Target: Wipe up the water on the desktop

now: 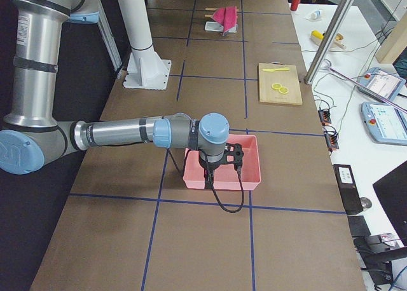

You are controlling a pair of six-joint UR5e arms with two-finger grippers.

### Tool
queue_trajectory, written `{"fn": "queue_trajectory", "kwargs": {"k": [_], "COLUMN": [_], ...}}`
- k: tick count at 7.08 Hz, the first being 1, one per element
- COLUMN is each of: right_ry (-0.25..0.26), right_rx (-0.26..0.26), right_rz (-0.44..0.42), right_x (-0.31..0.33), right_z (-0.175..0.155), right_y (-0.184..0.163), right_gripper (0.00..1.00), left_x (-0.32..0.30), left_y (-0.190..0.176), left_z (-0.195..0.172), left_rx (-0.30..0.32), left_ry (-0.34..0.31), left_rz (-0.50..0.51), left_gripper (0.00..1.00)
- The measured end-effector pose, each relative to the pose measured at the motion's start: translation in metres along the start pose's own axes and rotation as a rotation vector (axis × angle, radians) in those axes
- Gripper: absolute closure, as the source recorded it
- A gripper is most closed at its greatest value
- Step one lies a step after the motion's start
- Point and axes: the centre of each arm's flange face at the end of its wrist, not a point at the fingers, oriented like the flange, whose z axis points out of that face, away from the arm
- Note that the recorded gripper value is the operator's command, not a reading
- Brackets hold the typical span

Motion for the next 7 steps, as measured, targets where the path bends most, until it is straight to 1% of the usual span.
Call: {"fn": "queue_trajectory", "kwargs": {"k": [2,5,6,7], "right_ry": [0.0,-0.004,-0.01,-0.02], "right_rx": [-0.002,-0.003,-0.002,-0.001], "right_rz": [0.002,0.007,0.005,0.004], "right_x": [0.001,0.0,-0.001,-0.003], "right_z": [0.001,0.001,0.001,0.0], "right_y": [0.0,0.0,0.0,0.0], "right_gripper": [0.0,0.0,0.0,0.0], "left_x": [0.003,0.013,0.029,0.056], "left_y": [0.0,0.012,0.009,-0.002], "left_z": [-0.003,-0.011,-0.018,-0.019], "left_rx": [0.01,0.029,0.043,0.045], "left_ry": [0.009,0.015,0.016,0.02], "left_rz": [0.011,0.033,0.032,0.004], "left_gripper": [0.0,0.0,0.0,0.0]}}
